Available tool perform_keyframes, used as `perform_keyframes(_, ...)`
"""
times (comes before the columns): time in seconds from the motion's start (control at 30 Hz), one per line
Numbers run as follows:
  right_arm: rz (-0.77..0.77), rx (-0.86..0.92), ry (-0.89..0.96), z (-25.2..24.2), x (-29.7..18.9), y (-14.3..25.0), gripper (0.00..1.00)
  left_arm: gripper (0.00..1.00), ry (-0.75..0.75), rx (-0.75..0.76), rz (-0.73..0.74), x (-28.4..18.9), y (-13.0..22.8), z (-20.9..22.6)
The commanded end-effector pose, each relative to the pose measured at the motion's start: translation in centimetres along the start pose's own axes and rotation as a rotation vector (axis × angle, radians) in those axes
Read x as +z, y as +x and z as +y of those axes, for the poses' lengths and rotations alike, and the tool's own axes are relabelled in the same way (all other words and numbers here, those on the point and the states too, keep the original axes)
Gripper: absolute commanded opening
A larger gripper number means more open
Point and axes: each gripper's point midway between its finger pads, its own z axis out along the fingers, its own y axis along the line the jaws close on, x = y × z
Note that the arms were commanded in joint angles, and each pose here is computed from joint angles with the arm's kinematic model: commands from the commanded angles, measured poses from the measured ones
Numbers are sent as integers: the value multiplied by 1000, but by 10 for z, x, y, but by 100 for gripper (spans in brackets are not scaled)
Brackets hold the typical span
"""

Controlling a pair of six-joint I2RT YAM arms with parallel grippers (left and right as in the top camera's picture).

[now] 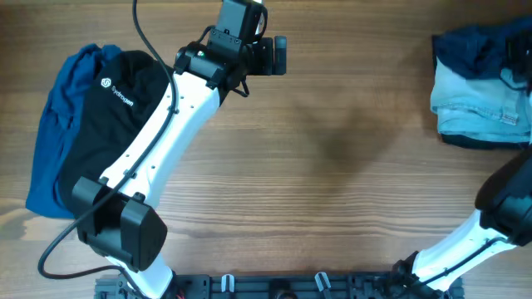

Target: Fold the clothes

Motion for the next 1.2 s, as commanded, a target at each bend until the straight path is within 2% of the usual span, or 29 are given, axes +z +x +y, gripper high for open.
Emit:
perform_keyframes(0.0, 9, -7, 22, -12, -23, -14, 4, 100, -12, 14, 11, 5, 2, 6)
perform_keyframes(0.17, 50, 9, 119, -44, -53, -18, 4, 100, -12, 14, 10, 5, 2, 6)
perform_keyframes(0.47, 157, 11, 296, -95, -73, 0, 4, 100, -12, 14, 11, 5, 2, 6)
perform_keyframes(0.63, 136, 13, 387, -113, -79, -2, 6, 100, -12, 14, 11, 5, 2, 6)
perform_keyframes(0.67, 130, 13, 391, -113, -79, -3, 24, 100, -12, 14, 11, 5, 2, 6)
perform_keyframes(0.73, 125, 11, 388, -113, -78, -4, 76, 100, -12, 14, 11, 5, 2, 6)
perform_keyframes(0.77, 125, 11, 388, -113, -78, -4, 93, 100, -12, 14, 11, 5, 2, 6)
perform_keyframes(0.83, 135, -8, 383, -112, -78, -3, 98, 100, -12, 14, 11, 5, 2, 6)
perform_keyframes(0.97, 178, -71, 339, -104, -84, 3, 98, 100, -14, 14, 15, 5, 3, 6)
perform_keyframes(1.17, 170, -357, -33, -22, -112, -1, 96, 100, -16, 14, 21, 5, 4, 7)
